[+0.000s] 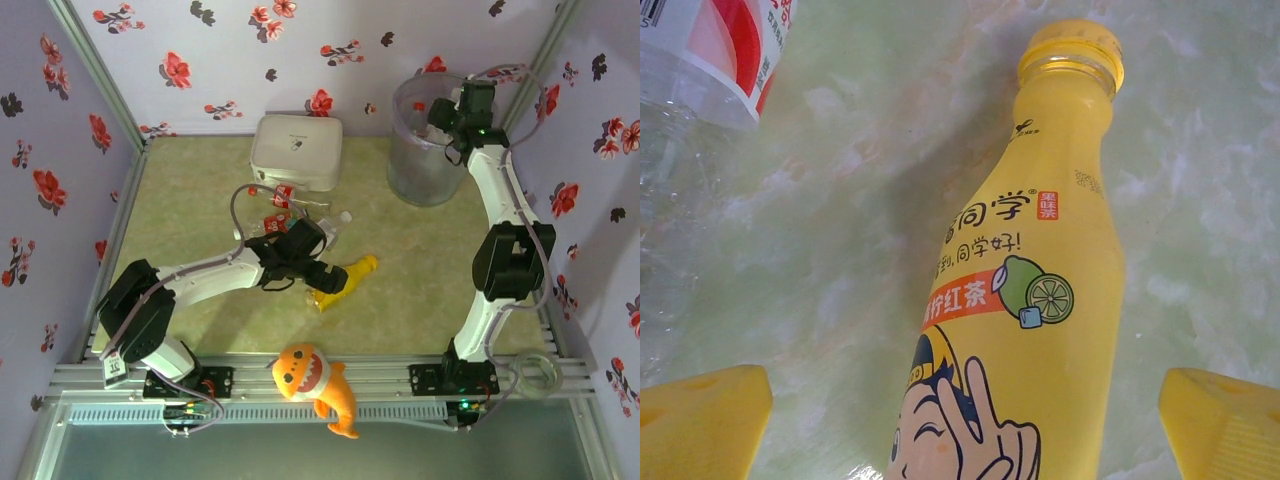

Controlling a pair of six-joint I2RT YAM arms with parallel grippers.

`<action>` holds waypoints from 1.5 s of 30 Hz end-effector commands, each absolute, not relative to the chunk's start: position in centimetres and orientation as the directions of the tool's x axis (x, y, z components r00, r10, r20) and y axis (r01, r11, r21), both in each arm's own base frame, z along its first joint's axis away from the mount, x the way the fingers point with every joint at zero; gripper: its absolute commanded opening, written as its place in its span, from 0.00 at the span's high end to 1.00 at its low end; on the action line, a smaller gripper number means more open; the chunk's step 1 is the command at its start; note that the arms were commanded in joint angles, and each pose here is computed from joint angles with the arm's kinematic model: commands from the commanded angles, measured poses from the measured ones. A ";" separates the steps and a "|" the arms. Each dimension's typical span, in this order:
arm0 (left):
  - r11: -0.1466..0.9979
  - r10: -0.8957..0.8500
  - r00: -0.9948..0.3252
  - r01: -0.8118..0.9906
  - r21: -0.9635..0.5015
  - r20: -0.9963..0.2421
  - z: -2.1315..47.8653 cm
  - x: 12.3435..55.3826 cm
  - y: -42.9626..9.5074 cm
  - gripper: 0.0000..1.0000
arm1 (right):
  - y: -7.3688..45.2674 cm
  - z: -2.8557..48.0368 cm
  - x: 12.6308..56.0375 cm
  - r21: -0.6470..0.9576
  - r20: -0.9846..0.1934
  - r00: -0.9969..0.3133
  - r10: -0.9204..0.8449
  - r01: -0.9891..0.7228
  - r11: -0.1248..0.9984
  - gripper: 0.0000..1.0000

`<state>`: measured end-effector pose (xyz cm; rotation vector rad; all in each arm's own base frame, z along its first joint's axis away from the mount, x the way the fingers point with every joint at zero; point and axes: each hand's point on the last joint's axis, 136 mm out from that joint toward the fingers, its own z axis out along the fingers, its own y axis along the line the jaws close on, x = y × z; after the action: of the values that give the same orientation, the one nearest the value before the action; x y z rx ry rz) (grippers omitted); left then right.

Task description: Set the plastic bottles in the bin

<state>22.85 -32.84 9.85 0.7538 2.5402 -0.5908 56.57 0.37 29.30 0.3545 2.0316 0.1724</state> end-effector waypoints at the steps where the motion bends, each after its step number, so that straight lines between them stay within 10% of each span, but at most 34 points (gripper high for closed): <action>1: 0.756 0.432 -0.745 0.606 -0.246 -0.508 9.9 23.0 -33.0 0.00 | -0.3 27.7 56.7 0.284 -0.812 -0.463 0.354 0.217 0.934 0.51; 11: 0.761 0.432 -0.750 0.601 -0.243 -0.501 9.5 22.9 -32.9 0.00 | -1.3 27.1 57.1 0.256 -0.804 -0.479 0.353 0.259 0.932 0.15; 23: 0.765 0.444 -0.752 0.601 -0.231 -0.488 8.7 22.8 -32.7 0.00 | -2.0 33.6 55.3 0.199 -0.863 -0.415 0.287 0.243 0.949 0.04; 45: 0.766 0.501 -0.741 0.620 -0.170 -0.447 7.2 22.3 -33.0 0.00 | -1.4 26.8 58.5 0.152 -0.780 -0.567 0.264 0.238 0.959 0.57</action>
<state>22.05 -32.87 6.78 0.8319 2.6016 -0.4709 58.88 -0.86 30.03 0.3462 2.1058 0.0759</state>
